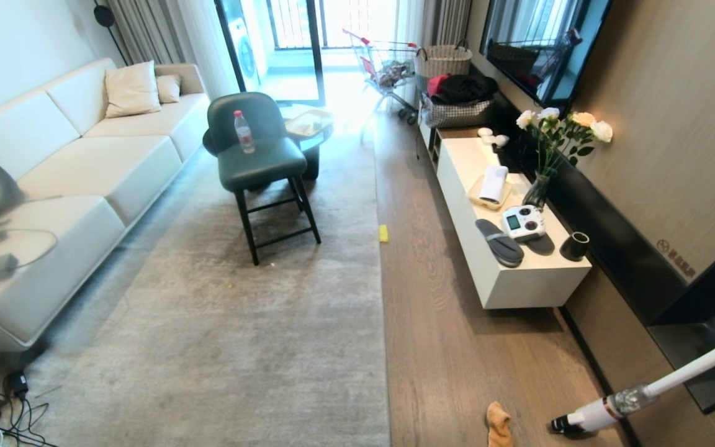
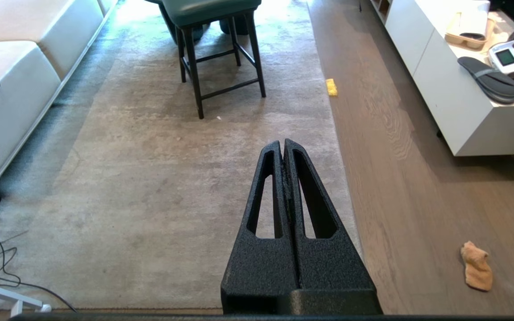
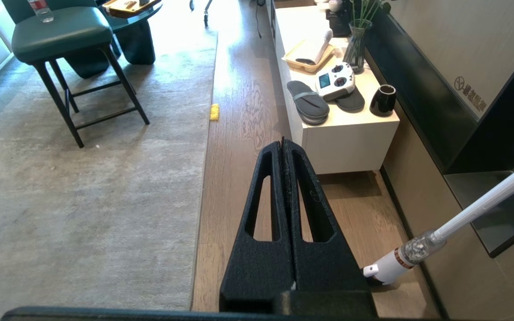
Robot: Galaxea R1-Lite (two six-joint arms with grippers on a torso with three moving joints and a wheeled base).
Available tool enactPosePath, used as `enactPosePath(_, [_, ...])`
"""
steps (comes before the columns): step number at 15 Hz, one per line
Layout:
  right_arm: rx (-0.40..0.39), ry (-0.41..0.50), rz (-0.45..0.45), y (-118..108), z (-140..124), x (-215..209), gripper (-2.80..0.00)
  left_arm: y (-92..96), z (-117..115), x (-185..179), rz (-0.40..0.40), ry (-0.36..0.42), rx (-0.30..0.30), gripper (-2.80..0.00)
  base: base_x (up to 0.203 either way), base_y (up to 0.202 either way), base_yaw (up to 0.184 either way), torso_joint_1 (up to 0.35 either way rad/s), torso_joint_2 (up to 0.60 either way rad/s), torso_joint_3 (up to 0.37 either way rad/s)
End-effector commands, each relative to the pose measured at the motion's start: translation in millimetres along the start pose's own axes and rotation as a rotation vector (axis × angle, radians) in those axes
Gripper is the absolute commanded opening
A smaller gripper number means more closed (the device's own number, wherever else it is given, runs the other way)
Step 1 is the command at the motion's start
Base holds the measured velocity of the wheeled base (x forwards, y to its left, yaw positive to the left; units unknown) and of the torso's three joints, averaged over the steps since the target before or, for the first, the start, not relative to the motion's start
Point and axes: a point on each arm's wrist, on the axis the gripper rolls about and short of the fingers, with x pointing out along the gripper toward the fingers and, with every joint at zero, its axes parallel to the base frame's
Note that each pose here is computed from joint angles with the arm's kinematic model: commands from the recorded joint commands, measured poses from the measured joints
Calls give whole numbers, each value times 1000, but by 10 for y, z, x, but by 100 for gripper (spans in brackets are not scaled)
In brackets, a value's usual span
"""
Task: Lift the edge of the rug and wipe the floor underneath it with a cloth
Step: Lift up the carpet
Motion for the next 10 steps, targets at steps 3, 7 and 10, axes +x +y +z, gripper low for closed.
enactPosePath(3, [0,0,0,0,1,1,-280,0,0,1,1,1,0,-280,0,0,0,0,0,0])
enactPosePath(7, [0,0,0,0,1,1,-280,0,0,1,1,1,2,-280,0,0,0,0,0,0])
enactPosePath(10, [0,0,0,0,1,1,-280,0,0,1,1,1,0,-280,-2,-98,1,4,2,3])
